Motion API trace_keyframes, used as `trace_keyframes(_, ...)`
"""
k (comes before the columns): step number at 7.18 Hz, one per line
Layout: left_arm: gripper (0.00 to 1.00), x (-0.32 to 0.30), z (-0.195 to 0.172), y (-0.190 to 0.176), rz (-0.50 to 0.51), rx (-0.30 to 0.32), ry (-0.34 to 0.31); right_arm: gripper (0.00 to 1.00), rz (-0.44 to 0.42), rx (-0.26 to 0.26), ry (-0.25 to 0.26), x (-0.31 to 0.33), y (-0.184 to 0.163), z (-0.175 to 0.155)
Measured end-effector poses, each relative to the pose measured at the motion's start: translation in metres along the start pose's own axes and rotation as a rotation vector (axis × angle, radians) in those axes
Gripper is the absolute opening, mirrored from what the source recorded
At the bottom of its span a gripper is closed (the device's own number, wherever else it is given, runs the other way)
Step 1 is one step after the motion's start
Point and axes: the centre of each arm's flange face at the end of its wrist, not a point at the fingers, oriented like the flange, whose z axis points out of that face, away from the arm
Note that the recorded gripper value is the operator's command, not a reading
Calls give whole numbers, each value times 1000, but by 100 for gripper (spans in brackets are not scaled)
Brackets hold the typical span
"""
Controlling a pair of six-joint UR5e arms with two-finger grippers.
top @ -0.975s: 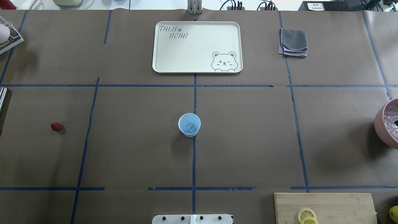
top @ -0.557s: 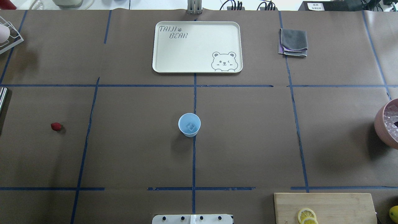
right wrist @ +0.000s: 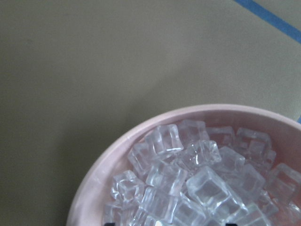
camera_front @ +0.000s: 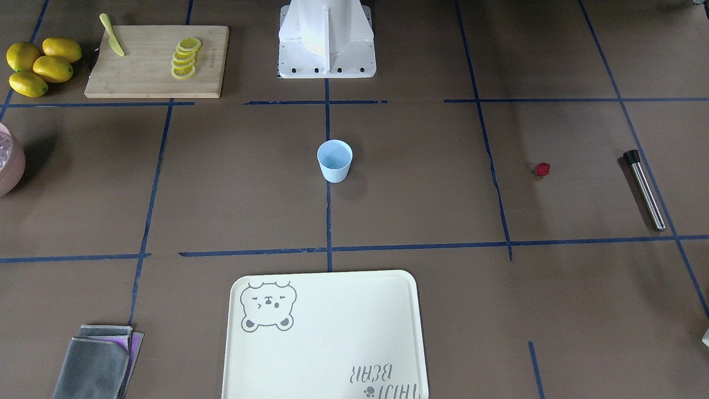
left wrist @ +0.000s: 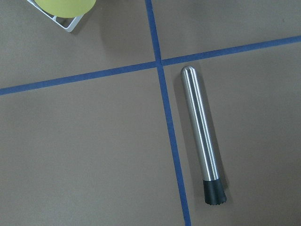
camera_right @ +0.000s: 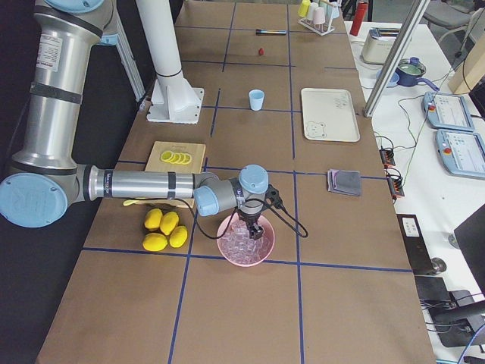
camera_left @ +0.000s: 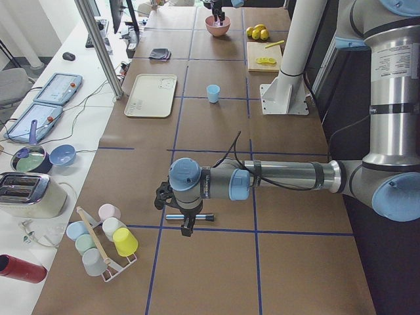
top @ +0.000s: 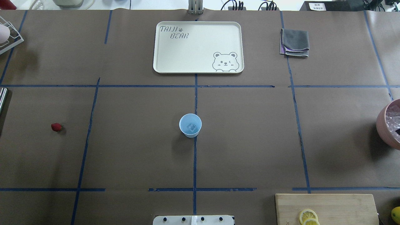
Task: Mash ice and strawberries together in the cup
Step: 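Grasp another ice cube from the pink bowl with the right gripper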
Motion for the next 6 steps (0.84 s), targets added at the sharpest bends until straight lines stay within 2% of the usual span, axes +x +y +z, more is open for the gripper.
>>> trace_keyframes(1,100,0,0,0,0,0,0,77,0,-6,-1,-1,2,2)
trace_keyframes(2,100,0,0,0,1,0,0,65,0,-10,-1,-1,4,4)
trace_keyframes(3,100,0,0,0,1,1,0,38,1,-15,0,-1,5,5)
trace_keyframes(4,100,0,0,0,1,1,0,19,1,-18,2,-1,5,6)
trace_keyframes(5,100,1,-1,0,1,1,0,7,-1,-21,4,-2,5,7)
trace_keyframes(6,100,1,-1,-1,3,3,0,7,-1,-22,4,-2,5,7)
